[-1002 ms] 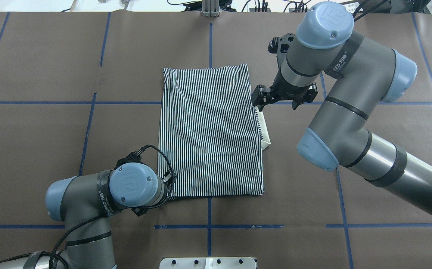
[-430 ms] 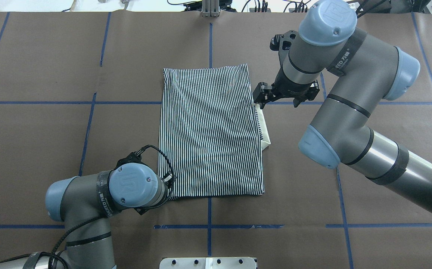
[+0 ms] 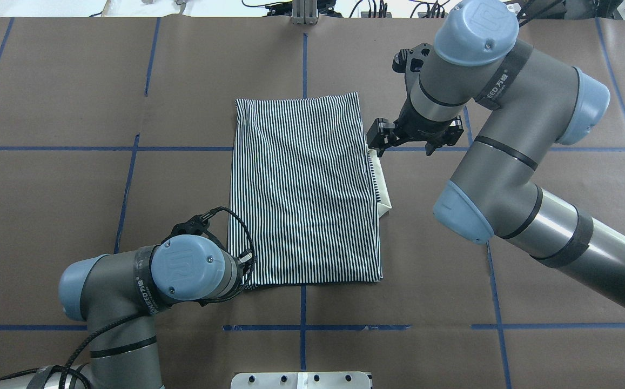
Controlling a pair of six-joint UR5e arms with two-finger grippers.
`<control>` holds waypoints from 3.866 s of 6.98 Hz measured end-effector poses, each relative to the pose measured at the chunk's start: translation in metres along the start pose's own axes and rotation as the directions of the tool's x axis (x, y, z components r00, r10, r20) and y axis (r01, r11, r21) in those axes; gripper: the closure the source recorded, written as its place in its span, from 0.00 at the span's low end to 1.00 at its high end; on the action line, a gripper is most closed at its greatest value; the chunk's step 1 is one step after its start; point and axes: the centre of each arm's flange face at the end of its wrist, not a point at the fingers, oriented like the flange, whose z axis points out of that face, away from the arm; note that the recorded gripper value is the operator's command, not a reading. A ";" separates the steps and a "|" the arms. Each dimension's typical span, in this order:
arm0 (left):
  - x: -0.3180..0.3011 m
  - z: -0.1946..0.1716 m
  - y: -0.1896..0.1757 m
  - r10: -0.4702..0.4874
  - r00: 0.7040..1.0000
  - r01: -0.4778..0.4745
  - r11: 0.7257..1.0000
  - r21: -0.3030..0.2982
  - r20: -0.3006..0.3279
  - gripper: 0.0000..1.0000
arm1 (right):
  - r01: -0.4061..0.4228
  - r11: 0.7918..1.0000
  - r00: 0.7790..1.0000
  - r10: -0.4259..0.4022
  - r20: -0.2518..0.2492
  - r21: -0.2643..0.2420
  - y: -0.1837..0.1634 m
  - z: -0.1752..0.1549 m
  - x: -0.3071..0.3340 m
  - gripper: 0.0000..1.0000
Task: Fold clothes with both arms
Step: 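Move the right gripper down to the shirt's near edge beside the left gripper, then grasp the shirt's near edge with both grippers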
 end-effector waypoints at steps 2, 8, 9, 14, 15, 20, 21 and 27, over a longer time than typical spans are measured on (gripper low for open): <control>0.001 -0.006 -0.003 0.074 0.997 -0.074 0.997 0.000 -0.011 1.00 | -0.129 0.991 0.991 0.129 0.016 -0.024 0.026 0.006 -0.016 0.00; 0.006 -0.007 -0.022 0.141 0.990 -0.141 0.990 0.023 -0.019 1.00 | -0.604 0.797 0.796 0.601 0.072 0.029 0.153 0.093 -0.087 0.00; 0.007 -0.006 -0.022 0.141 0.990 -0.141 0.990 0.023 -0.021 1.00 | -0.665 0.746 0.746 0.664 0.051 0.035 0.159 0.108 -0.088 0.00; 0.008 -0.005 -0.022 0.144 0.989 -0.143 0.990 0.019 -0.036 1.00 | -0.750 0.659 0.658 0.752 -0.038 0.059 0.173 0.149 -0.089 0.00; 0.008 -0.005 -0.022 0.144 0.989 -0.143 0.990 0.019 -0.037 1.00 | -0.753 0.655 0.653 0.756 -0.054 0.066 0.174 0.149 -0.091 0.00; 0.008 -0.006 -0.024 0.142 0.989 -0.142 0.990 0.022 -0.038 1.00 | -0.748 0.659 0.654 0.752 -0.082 0.076 0.182 0.155 -0.093 0.06; 0.008 -0.006 -0.024 0.142 0.989 -0.141 0.990 0.022 -0.038 1.00 | -0.748 0.659 0.653 0.752 -0.088 0.080 0.183 0.159 -0.092 0.05; 0.008 -0.005 -0.024 0.141 0.989 -0.140 0.990 0.023 -0.037 1.00 | -0.746 0.662 0.655 0.750 -0.091 0.080 0.183 0.161 -0.093 0.86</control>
